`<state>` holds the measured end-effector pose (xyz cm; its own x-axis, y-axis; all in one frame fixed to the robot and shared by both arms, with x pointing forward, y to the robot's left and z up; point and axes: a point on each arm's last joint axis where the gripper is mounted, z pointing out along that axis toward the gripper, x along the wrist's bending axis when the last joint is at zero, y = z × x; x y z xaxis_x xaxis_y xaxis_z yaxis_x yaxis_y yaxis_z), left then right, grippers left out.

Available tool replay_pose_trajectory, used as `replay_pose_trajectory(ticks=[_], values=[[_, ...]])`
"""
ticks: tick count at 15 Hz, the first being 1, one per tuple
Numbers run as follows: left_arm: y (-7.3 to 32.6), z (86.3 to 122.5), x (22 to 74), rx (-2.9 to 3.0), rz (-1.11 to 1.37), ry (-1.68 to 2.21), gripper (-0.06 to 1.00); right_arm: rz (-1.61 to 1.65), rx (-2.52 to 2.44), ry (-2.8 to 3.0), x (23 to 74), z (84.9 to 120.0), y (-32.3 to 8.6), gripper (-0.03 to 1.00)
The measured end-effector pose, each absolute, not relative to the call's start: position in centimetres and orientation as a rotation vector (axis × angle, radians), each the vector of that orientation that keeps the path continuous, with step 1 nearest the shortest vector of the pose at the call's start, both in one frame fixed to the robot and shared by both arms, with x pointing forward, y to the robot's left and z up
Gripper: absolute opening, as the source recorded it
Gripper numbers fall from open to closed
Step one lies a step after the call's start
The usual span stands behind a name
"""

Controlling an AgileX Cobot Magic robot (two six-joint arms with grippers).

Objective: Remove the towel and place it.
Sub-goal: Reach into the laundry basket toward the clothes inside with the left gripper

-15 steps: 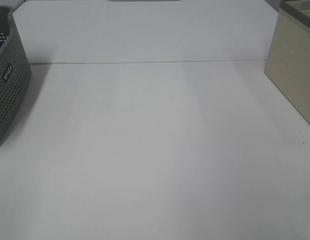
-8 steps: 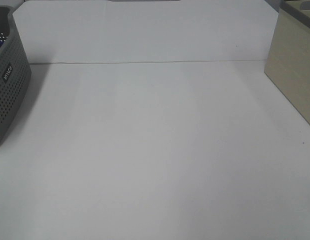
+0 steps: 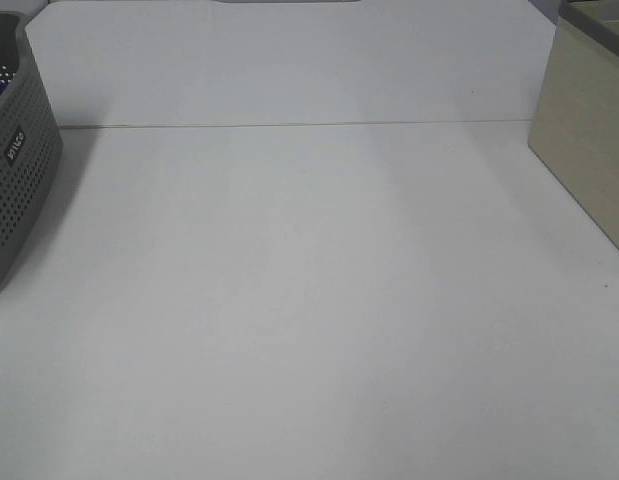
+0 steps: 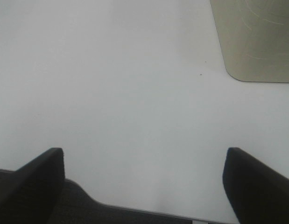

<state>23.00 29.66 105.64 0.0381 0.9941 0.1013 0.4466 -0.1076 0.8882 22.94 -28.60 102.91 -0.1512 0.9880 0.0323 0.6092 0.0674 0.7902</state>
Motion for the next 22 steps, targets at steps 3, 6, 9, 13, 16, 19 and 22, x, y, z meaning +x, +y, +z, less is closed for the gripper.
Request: replay_pose_trajectory(ticks=[3,6,9,13,16,19,22], values=[[29.7,105.6,23.0,1.637,1.022,1.480,0.99,0.923,1.586,1.818,22.9,102.9,-28.6,0.89],[29.7,109.0,23.6,1.746,1.060,1.425,0.99,0.924,1.586,1.818,22.9,102.9,-28.6,0.89],[30.1,112.3,27.7,1.851,1.063,1.407,0.99,0.924,1.586,1.818,22.9,102.9,-28.6,0.89],[31.3,116.7,40.5,2.162,1.069,1.323,0.99,0.924,1.586,1.818,22.9,102.9,-28.6,0.89],[31.8,117.8,47.3,2.367,1.011,1.220,0.99,0.924,1.586,1.818,22.9,102.9,-28.6,0.89],[32.3,118.6,52.9,2.595,0.936,1.074,0.99,0.924,1.586,1.818,22.9,102.9,-28.6,0.89],[34.4,116.8,56.2,2.937,0.905,0.974,0.99,0.924,1.586,1.818,22.9,102.9,-28.6,0.89]])
